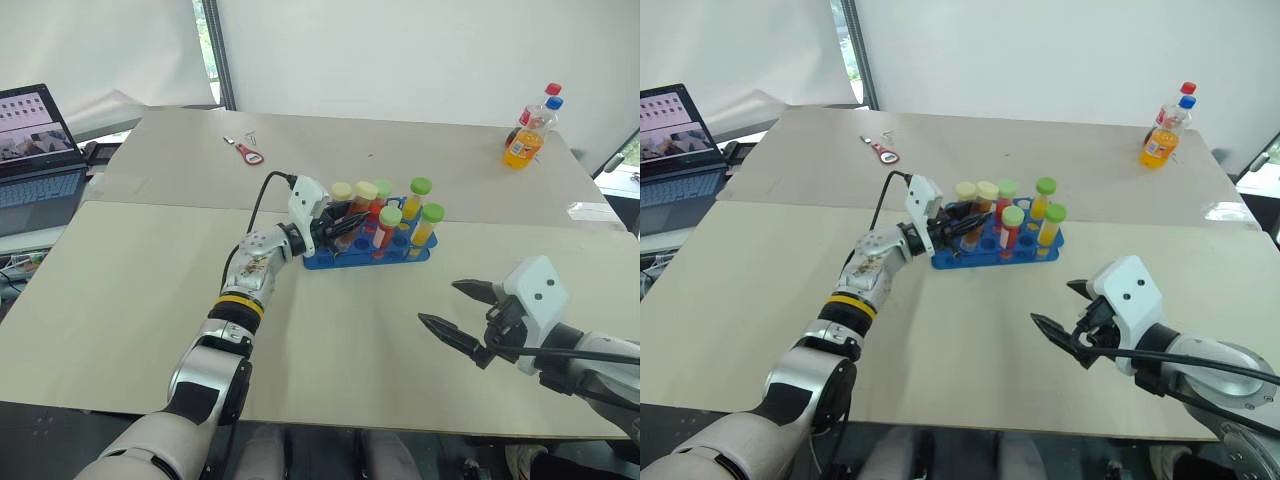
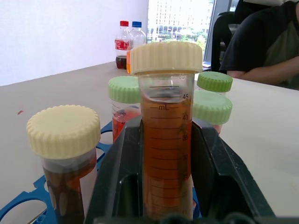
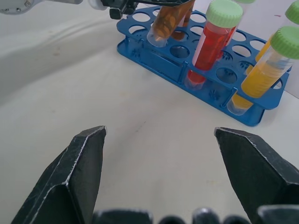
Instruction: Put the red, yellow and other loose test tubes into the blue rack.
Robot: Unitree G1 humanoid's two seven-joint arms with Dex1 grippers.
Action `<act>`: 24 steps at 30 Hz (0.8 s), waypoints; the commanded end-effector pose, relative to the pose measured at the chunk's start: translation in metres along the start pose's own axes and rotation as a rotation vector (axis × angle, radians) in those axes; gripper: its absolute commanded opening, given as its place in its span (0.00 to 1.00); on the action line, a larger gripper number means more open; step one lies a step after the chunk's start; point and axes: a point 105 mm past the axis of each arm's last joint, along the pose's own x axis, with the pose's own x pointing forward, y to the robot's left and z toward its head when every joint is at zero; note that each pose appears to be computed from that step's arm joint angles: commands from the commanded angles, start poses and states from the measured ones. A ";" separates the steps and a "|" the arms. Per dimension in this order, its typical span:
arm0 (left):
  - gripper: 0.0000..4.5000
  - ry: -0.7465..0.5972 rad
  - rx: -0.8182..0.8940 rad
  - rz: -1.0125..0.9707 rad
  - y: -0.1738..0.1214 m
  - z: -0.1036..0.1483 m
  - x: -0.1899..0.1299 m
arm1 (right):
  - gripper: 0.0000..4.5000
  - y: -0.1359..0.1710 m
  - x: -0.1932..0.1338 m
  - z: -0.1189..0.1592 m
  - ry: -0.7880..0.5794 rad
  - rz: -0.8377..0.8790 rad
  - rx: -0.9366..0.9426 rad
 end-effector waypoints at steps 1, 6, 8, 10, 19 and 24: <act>0.19 -0.023 0.032 -0.008 -0.003 0.007 0.008 | 0.92 -0.001 -0.005 0.011 -0.026 -0.023 -0.039; 0.19 -0.015 0.021 -0.009 -0.010 -0.004 0.008 | 0.92 -0.001 -0.006 0.011 -0.021 -0.030 -0.034; 0.19 -0.016 0.020 -0.009 -0.012 -0.007 0.009 | 0.92 -0.002 -0.006 0.011 -0.021 -0.034 -0.031; 0.19 -0.025 0.025 -0.001 -0.014 -0.009 0.008 | 0.92 -0.002 -0.006 0.012 -0.023 -0.038 -0.031; 0.19 -0.069 -0.002 0.086 -0.015 -0.027 -0.008 | 0.92 -0.011 0.001 0.019 -0.092 -0.153 0.002; 0.19 -0.074 0.034 0.091 -0.018 -0.030 -0.015 | 0.92 -0.018 0.006 0.023 -0.115 -0.200 0.014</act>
